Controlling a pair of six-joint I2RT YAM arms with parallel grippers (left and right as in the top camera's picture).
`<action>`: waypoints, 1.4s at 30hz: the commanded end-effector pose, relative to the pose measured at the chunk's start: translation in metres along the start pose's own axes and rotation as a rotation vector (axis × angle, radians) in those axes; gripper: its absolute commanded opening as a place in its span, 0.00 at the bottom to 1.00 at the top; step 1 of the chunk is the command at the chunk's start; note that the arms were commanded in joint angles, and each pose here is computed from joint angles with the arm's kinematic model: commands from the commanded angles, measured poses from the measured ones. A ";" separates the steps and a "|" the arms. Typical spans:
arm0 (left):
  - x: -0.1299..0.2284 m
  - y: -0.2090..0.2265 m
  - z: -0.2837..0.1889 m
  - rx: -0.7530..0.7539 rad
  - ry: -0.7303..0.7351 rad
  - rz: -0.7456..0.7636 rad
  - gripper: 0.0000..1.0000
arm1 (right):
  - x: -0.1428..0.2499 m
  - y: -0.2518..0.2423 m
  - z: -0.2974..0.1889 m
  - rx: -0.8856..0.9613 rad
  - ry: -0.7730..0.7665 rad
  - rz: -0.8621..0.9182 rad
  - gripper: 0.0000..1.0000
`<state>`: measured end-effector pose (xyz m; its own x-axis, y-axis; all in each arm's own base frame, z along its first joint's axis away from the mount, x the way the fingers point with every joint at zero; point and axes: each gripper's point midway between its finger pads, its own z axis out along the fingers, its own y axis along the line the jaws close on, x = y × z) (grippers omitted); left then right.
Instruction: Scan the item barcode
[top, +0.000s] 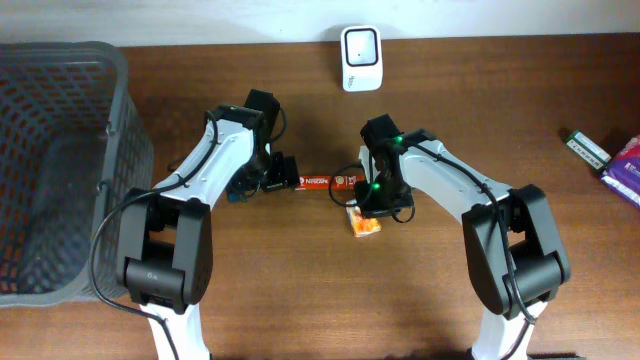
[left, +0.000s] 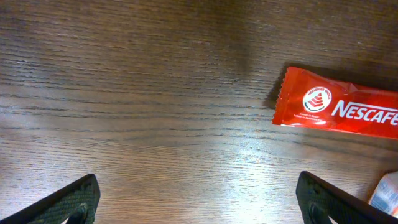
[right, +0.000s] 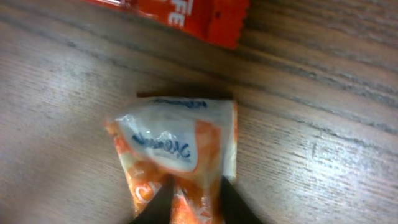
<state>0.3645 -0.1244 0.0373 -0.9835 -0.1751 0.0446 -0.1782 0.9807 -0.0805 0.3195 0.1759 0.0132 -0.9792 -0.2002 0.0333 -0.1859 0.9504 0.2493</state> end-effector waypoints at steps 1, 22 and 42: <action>-0.002 0.001 -0.006 -0.003 -0.018 -0.009 0.99 | 0.000 -0.001 0.001 0.001 -0.011 -0.003 0.08; -0.002 0.001 -0.006 -0.003 -0.018 -0.009 0.99 | -0.033 0.045 -0.159 -1.262 -0.354 -0.184 0.04; -0.002 0.001 -0.006 -0.003 -0.018 -0.009 0.99 | -0.046 0.060 -0.160 -1.241 -0.436 -0.358 0.04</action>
<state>0.3645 -0.1244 0.0373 -0.9835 -0.1751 0.0446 -0.1782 0.9807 -0.0805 0.3688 0.2014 0.1740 -0.8934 -0.0767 -0.4427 -0.4447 0.0105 0.8956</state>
